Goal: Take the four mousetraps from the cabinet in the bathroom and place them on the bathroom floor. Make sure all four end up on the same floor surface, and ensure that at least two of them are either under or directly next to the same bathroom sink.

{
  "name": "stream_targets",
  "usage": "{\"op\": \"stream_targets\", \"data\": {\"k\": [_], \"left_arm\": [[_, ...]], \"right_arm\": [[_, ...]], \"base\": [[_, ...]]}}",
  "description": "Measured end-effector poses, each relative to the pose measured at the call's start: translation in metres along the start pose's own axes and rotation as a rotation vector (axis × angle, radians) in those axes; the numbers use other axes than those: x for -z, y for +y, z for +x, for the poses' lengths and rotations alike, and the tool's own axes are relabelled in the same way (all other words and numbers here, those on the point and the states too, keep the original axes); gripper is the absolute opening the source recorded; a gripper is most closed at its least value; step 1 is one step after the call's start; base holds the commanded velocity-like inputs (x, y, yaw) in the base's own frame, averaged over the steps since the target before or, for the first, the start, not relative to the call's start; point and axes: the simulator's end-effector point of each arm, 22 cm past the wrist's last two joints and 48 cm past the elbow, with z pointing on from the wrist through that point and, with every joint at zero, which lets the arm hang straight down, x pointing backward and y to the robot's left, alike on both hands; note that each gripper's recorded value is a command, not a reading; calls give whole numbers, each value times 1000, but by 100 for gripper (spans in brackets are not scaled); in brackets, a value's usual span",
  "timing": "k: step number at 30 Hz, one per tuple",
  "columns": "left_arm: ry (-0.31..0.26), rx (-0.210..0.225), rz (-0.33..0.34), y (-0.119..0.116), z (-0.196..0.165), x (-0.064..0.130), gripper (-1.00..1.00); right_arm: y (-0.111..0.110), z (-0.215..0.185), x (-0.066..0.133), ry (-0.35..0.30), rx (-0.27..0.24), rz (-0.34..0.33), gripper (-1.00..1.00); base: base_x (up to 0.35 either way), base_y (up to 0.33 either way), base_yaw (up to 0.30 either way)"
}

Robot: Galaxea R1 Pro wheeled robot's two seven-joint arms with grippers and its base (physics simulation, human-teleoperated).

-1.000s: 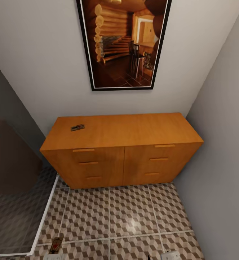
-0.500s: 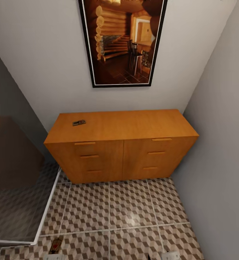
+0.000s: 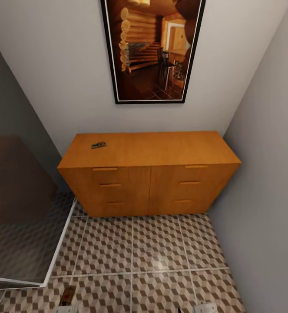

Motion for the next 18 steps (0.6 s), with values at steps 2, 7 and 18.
{"op": "stream_targets", "data": {"k": [2, 7, 18], "left_arm": [[0, 0, 0, 0, 0, 0, -100], [-1, 0, 0, 0, 0, 0, -100], [-1, 0, 0, 0, 0, 0, -100]], "right_arm": [[0, 0, 0, 0, 0, -1, 100], [1, 0, 0, 0, 0, -1, 100], [1, 0, 0, 0, 0, -1, 100]], "base": [[-1, -130, 263], [0, -146, 275], [88, -149, 269]]}}
